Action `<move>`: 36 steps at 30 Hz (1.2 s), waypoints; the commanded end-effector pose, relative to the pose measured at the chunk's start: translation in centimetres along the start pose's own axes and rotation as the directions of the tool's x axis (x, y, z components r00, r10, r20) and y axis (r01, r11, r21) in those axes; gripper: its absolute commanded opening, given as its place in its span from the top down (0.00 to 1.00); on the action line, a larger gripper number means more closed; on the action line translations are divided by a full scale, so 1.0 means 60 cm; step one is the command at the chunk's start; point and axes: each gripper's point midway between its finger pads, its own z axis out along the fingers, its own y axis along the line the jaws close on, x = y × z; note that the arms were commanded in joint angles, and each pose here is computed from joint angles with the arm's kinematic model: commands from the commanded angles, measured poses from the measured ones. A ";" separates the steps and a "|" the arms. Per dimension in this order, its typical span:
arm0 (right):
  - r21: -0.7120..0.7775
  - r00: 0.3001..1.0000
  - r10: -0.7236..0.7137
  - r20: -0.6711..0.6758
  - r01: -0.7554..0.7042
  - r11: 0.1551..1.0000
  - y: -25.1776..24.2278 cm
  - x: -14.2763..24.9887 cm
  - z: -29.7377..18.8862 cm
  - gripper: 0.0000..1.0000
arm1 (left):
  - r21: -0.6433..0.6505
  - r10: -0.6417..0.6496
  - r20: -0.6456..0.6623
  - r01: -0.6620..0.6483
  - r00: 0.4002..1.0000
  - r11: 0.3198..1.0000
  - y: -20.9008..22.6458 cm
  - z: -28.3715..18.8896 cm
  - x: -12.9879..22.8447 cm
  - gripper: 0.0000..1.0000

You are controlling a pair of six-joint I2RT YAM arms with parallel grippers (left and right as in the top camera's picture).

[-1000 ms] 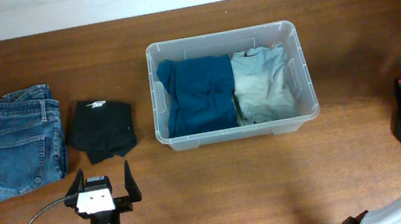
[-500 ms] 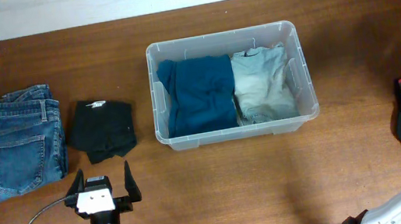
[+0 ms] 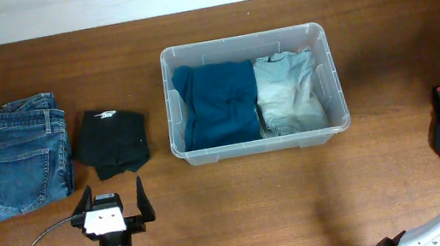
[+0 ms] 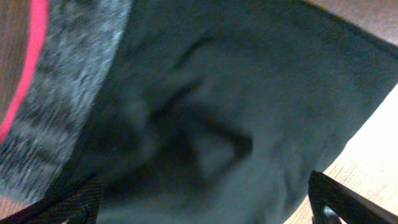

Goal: Pack container
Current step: 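Grasp the black garment with red trim with the right gripper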

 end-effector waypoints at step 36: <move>-0.090 0.981 -0.038 -0.193 0.021 0.996 0.063 0.041 0.086 0.96 | 0.009 0.015 0.004 -0.015 1.000 1.000 -0.002 0.000 0.001 0.01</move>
